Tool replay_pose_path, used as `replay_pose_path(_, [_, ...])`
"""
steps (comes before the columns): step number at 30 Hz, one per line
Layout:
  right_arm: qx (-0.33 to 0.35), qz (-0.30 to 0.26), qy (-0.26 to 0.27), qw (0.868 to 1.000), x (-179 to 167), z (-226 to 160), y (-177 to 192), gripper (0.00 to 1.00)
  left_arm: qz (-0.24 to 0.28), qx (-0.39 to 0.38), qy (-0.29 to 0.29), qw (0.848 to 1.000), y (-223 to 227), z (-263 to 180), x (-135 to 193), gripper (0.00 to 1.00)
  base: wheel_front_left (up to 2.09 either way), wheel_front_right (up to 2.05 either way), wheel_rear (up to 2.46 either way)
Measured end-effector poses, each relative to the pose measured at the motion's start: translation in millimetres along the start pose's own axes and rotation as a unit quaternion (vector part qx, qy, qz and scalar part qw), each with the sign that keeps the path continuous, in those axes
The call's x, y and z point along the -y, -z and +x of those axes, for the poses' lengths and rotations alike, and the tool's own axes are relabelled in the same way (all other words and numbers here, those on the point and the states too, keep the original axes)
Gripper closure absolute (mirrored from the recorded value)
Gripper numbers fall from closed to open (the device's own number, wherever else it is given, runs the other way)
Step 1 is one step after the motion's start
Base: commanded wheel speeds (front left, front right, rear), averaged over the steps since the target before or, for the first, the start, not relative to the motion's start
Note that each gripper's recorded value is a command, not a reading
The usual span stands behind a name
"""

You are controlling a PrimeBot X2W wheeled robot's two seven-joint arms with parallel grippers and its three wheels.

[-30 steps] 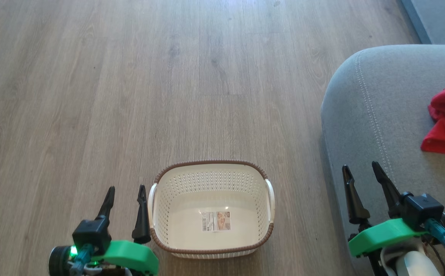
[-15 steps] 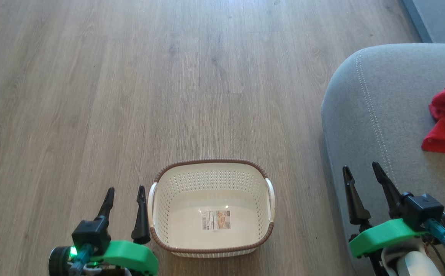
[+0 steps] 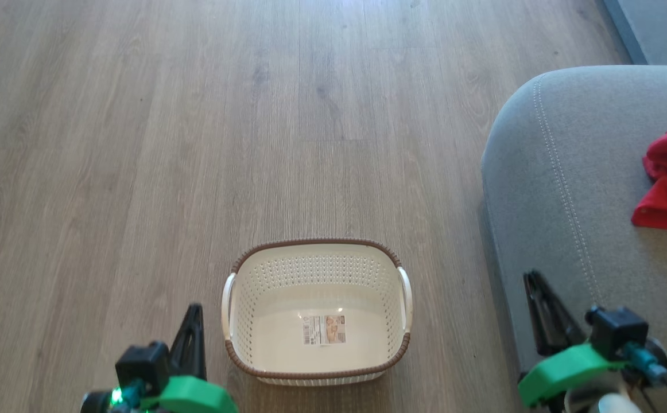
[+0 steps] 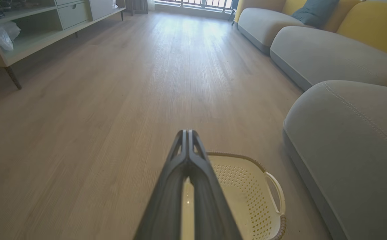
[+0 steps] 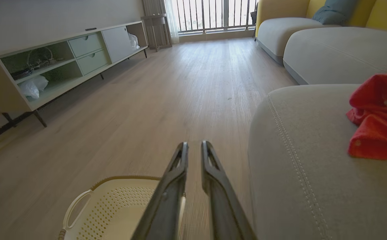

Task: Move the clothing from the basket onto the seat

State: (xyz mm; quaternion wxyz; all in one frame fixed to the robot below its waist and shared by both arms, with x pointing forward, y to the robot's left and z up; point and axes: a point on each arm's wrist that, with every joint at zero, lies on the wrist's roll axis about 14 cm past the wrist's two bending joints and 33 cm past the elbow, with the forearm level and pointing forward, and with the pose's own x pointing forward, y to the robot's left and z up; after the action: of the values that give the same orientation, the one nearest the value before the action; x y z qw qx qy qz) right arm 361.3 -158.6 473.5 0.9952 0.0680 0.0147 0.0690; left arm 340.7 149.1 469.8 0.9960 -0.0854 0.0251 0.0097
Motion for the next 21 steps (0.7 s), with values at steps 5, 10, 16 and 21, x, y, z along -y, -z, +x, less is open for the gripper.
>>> replay_pose_path(5, [-0.033, 0.019, 0.012, 0.999, 4, -11, 21, 1.0, -0.014, -0.037, -0.011, 0.999, 21, -10, -6, 1.0, 0.0, 0.0, 0.0])
replay_pose_path(10, [-0.033, 0.047, 0.021, 0.998, 7, -11, 21, 1.0, -0.042, -0.043, -0.015, 0.998, 22, -9, -7, 1.0, 0.0, 0.0, 0.0])
replay_pose_path(16, [-0.037, 0.085, 0.034, 0.995, 11, -12, 21, 1.0, -0.082, -0.055, -0.018, 0.995, 26, -9, -9, 1.0, 0.0, 0.0, 0.0])
replay_pose_path(21, [-0.038, 0.112, 0.044, 0.992, 15, -12, 21, 1.0, -0.109, -0.062, -0.024, 0.992, 27, -8, -11, 1.0, 0.0, 0.0, 0.0])
